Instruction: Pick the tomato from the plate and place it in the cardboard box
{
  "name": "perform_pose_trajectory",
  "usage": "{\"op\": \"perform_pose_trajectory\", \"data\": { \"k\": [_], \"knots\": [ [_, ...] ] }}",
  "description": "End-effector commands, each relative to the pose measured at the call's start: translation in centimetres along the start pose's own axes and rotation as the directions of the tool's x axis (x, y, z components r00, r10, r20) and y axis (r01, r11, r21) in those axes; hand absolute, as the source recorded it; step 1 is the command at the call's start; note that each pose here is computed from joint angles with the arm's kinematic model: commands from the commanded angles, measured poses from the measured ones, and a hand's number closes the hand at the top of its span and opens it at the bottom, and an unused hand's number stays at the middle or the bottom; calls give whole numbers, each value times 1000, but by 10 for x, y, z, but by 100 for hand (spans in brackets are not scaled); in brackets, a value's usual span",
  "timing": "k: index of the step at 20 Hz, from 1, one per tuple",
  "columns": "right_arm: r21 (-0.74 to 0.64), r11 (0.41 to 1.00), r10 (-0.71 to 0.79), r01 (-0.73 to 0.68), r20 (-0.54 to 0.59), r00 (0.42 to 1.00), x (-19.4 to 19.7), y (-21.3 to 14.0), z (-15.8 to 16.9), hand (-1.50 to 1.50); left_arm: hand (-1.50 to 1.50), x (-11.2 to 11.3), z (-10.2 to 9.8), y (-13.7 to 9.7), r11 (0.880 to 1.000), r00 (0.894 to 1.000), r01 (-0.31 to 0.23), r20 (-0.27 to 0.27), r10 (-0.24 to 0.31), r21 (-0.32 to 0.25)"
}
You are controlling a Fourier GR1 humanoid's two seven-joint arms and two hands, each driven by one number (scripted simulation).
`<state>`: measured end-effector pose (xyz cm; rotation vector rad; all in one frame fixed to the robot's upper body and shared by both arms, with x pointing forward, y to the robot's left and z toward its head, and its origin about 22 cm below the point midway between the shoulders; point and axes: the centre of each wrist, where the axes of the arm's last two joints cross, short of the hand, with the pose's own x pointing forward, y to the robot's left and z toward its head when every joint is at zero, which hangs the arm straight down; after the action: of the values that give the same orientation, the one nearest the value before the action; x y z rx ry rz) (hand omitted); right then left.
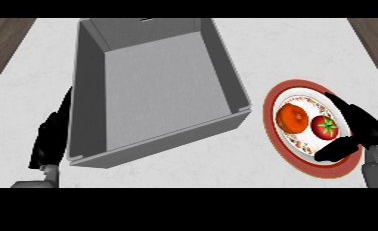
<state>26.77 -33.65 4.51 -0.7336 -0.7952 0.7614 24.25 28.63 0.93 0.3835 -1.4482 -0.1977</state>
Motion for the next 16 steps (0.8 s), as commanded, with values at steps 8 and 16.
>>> {"op": "perform_pose_trajectory", "data": {
  "k": [8, 16],
  "knots": [
    [37, 997, 67, -66, -15, 998, -7, 18, -11, -150, 0, -6, 0, -9, 1000, 1000, 5, -12, -5, 0],
    [-48, 996, 78, -77, 25, 997, -8, 27, -23, 150, 0, 3, 8, 3, 1000, 1000, -1, 7, 1, 6]
  ]
}}
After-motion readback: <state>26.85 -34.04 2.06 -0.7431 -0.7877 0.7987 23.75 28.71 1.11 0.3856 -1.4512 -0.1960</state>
